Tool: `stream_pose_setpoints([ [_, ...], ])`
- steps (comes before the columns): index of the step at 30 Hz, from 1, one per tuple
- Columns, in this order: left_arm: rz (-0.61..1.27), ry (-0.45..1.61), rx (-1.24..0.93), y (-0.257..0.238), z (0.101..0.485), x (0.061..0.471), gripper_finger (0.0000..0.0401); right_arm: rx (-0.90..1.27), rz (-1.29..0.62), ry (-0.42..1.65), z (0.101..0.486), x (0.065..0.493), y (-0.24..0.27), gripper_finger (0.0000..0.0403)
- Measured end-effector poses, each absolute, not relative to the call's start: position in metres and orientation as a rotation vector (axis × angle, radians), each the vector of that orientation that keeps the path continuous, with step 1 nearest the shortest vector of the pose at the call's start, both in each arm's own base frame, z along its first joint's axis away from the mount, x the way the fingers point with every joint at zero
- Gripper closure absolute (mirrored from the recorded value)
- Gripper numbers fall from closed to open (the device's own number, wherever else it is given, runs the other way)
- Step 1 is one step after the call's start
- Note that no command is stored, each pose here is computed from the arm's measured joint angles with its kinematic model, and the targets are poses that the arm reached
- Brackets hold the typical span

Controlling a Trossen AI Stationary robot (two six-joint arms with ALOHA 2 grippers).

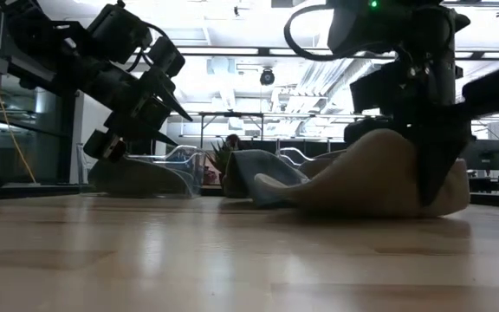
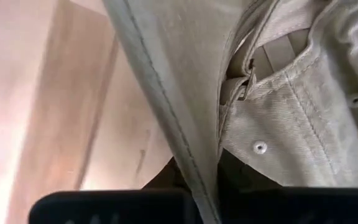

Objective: Pick & Place hat
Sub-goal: Put the brown cap into the right transparent bin

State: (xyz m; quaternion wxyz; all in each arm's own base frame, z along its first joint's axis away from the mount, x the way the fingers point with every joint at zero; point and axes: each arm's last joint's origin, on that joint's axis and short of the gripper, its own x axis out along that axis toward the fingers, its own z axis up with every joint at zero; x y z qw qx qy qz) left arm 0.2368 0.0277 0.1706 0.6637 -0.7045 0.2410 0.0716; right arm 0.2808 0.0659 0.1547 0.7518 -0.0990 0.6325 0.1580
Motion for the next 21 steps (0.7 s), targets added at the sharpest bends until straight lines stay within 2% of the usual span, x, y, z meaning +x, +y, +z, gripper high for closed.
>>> stream_pose_setpoints([
  [21,0.148,0.557,-1.595,0.027,0.171,0.237,0.0254,-0.182,0.269,1.313,0.229,0.285,0.075,0.0393],
])
